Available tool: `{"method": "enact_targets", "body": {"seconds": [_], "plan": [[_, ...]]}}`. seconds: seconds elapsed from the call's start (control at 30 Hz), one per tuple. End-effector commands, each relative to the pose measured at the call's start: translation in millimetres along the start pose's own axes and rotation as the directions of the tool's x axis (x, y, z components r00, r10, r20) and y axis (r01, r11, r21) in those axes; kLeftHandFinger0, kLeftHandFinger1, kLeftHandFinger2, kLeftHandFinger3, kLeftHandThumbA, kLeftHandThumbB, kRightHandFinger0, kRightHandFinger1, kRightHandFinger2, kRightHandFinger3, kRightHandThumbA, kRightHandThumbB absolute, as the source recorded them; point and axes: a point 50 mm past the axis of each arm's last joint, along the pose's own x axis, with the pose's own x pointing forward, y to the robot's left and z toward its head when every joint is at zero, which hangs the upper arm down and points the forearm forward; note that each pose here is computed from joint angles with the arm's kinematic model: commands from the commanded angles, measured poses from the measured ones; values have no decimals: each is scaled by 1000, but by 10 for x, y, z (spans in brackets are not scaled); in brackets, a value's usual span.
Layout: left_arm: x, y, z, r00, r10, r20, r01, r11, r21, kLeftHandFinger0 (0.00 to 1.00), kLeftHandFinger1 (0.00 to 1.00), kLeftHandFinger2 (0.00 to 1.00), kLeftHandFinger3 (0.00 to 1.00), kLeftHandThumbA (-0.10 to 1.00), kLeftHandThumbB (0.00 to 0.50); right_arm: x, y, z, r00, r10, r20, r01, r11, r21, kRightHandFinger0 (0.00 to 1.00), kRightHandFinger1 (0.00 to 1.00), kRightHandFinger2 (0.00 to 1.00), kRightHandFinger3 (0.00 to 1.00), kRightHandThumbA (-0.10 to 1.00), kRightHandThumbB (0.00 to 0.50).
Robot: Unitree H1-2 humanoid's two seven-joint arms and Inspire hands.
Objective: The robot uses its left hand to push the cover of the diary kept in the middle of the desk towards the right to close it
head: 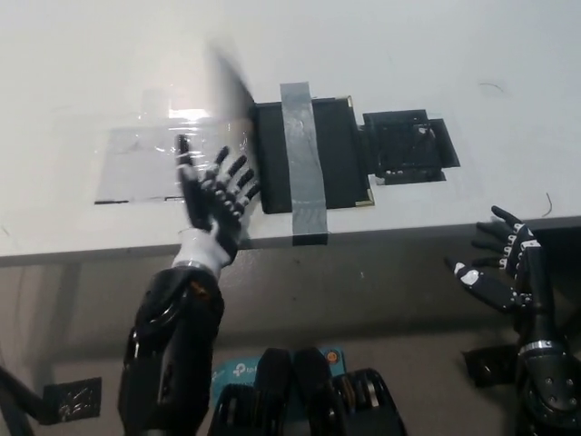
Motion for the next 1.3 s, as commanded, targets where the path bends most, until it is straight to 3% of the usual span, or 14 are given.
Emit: {"method": "enact_targets", "body": {"seconds": [0.0,0.07,0.1,0.17,0.27,0.3,0.33,0.5,0.77,0.9,1.1,1.13,1.17,1.27], "plan": [[45,-595,368,953,-279,122,136,750,647,1000,1000,1000,1000,1000,218,74,-15,185,997,5,71,-5,1000,-7,476,619,717,846,877,45],[45,-623,384,945,-303,122,132,696,705,1000,1000,1000,1000,1000,219,73,-15,184,997,5,71,-4,1000,-7,475,616,713,842,874,45],[66,-690,411,922,-364,129,126,599,791,1000,1000,1000,1000,1000,281,69,-14,187,997,5,71,-5,1000,-8,477,618,714,841,874,47],[53,-796,374,876,-475,87,57,281,958,1000,1000,1000,1000,1000,307,62,-20,167,998,5,69,-4,1000,-24,471,616,707,834,884,55],[41,-870,345,822,-570,21,-84,-85,993,1000,1000,1000,1000,1000,278,62,5,165,997,12,72,-10,1000,-28,452,598,692,832,891,52],[61,-908,298,801,-597,-41,-168,-290,942,1000,1000,1000,1000,1000,266,53,13,167,997,13,70,-12,1000,-25,456,600,693,833,892,51],[80,-920,259,797,-599,-75,-193,-371,908,1000,1000,1000,1000,1000,263,51,12,165,998,15,69,-13,999,-36,462,604,697,839,899,43],[86,-872,93,785,-602,-147,-278,-554,785,1000,1000,1000,1000,1000,204,11,21,149,998,18,63,-16,999,-29,497,621,717,838,899,41],[78,-696,86,797,-588,-139,-287,-571,769,1000,1000,1000,1000,1000,202,18,-23,127,998,12,56,-11,1000,-20,485,623,725,850,869,23],[20,-621,158,801,-591,-96,-280,-512,812,1000,1000,1000,1000,1000,193,-26,-23,89,998,3,56,-3,1000,-11,479,621,720,851,864,18],[-366,-554,449,753,-643,140,-287,-128,949,1000,1000,1000,1000,1000,142,-38,-30,71,999,-5,46,4,1000,15,462,605,700,834,846,50],[-364,-561,455,752,-645,141,-289,-130,949,1000,1000,1000,1000,1000,142,-32,-33,75,999,-6,47,5,1000,15,463,604,699,834,845,50],[-632,-533,581,725,-643,247,-288,42,957,1000,1000,1000,1000,1000,127,-28,-28,76,999,-12,43,11,1000,21,463,605,698,826,825,48],[-1062,-457,788,699,-621,356,-278,222,934,1000,1000,1000,1000,1000,133,6,-45,87,999,-10,51,10,1000,0,461,593,684,823,888,72]]}}
